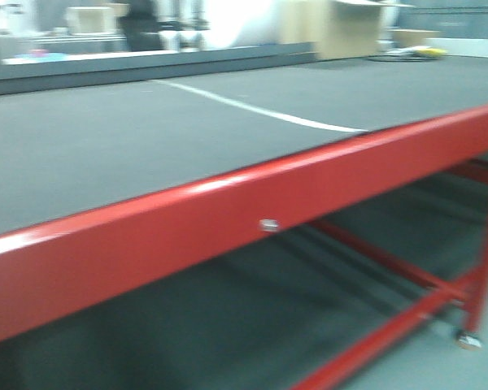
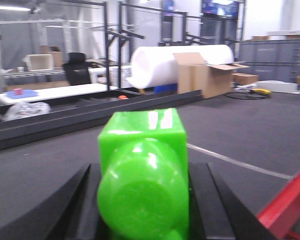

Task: Grab block from conveyor and place in blue bin
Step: 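Turn the base away from the conveyor holding both blocks, then drive the base past the chair to the shelf of blue bins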

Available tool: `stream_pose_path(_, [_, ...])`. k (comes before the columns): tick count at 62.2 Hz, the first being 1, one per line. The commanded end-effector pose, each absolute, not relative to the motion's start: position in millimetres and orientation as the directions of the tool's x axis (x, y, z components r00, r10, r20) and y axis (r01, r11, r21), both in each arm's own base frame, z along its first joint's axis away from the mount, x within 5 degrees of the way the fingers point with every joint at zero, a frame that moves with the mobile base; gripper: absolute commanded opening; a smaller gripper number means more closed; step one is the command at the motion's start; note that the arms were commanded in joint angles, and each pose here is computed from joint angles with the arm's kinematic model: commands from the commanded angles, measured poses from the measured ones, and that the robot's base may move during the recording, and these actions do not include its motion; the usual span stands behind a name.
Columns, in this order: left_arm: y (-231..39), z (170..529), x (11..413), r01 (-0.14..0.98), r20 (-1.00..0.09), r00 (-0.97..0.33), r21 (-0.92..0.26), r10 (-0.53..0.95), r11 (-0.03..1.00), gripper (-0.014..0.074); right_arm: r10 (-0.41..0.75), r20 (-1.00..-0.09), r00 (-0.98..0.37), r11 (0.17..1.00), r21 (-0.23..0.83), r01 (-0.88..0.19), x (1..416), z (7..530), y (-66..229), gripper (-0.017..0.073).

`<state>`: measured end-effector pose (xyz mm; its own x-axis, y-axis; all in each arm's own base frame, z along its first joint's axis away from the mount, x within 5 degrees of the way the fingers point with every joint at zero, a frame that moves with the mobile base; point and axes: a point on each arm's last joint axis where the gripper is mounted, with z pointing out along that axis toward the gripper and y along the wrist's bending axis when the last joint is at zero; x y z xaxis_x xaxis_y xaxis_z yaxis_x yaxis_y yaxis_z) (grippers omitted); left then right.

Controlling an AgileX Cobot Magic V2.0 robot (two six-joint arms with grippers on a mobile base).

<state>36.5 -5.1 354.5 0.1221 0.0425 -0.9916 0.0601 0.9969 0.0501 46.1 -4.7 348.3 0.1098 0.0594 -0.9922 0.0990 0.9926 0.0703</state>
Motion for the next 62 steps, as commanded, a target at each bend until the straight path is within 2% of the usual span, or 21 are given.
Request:
stream_pose_path(1, [-5.2,356.6,35.2,0.066,-0.989,0.144,0.039,0.030,0.997,-0.0111,0.045,-0.990,0.131,0.993,0.060,0.105,45.9,350.1,-5.1,-0.0162])
stream_pose_path(62, [-5.2,356.7,34.8,0.066,-0.989,0.145,0.039,0.030,0.997,-0.0111,0.045,-0.990,0.131,0.993,0.060,0.105,45.9,350.1,-5.1,-0.0162])
